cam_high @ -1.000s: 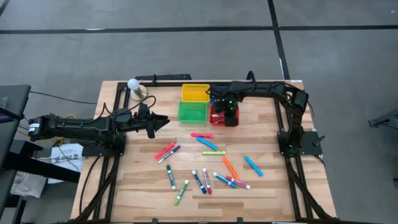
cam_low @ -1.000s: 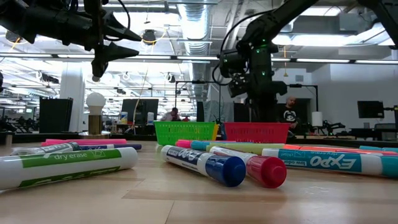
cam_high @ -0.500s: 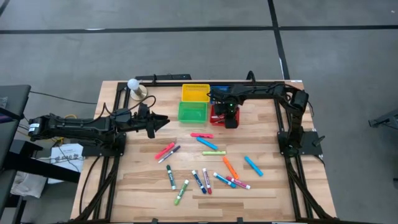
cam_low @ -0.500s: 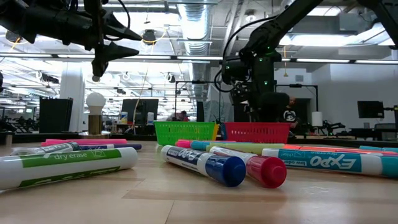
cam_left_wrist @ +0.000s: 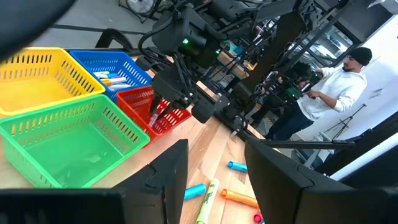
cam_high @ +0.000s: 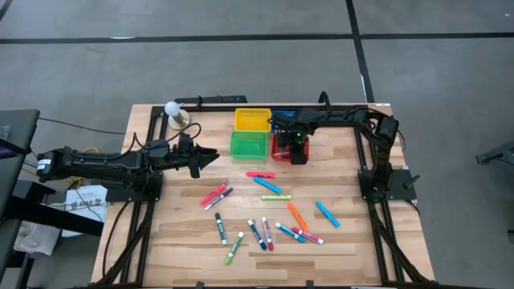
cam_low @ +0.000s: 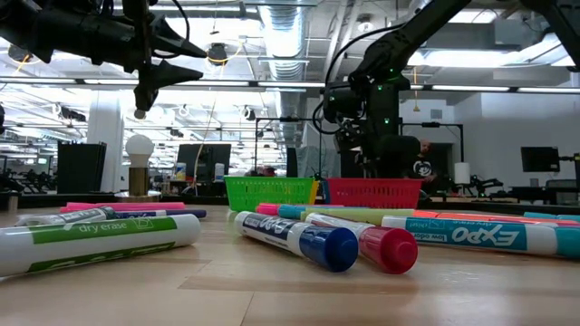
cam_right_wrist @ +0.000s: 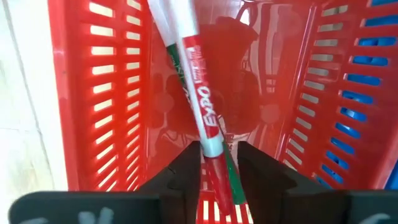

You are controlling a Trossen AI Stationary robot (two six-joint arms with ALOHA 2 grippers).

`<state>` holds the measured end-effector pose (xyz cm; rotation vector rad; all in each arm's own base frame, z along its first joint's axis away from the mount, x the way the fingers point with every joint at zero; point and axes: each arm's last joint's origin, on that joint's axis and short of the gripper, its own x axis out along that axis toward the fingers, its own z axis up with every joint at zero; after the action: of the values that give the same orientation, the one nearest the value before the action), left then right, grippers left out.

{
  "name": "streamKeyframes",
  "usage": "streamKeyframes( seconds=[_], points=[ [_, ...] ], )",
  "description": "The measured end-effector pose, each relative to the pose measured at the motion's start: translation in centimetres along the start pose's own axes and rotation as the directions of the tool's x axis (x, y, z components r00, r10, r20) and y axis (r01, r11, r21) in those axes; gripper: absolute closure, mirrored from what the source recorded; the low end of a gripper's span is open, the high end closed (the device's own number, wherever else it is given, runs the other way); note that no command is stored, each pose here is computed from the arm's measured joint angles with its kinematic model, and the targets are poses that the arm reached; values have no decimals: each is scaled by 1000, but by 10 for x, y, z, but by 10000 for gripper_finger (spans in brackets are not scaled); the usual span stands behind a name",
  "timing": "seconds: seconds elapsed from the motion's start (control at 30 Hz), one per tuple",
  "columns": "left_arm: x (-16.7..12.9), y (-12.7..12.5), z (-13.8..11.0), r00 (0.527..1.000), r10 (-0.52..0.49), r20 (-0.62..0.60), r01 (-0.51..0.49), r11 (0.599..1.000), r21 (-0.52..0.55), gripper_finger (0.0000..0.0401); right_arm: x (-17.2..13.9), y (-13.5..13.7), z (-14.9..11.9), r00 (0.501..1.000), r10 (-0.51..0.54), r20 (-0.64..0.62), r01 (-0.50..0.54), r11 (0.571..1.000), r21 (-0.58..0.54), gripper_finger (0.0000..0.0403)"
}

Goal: Pick & Place Markers
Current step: Put the small red marker pen into the red bin, then put the small blue marker pen into the red bin

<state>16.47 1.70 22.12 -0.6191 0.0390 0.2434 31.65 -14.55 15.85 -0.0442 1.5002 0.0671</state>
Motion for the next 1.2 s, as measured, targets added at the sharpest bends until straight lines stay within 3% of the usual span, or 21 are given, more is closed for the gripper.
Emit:
streamKeyframes(
  seconds=[0.33,0.8,1.0,1.2],
  points=[
    [0,0,0,1000,-1,1,1,1000,0,243,-15,-2,6,1000,2,-6,-1,1000,20,274],
    [0,-1,0,1000,-19,-11,19,1000,-6,216,-87,1,26,1000,21,-3,-20,996,82,274],
    [-1,-5,-3,991,-108,-76,106,994,-30,191,-130,17,27,974,82,211,-106,989,105,274],
    [-3,-16,-11,975,-180,-128,176,984,-37,188,-179,37,7,913,28,407,-87,988,129,274]
  ],
)
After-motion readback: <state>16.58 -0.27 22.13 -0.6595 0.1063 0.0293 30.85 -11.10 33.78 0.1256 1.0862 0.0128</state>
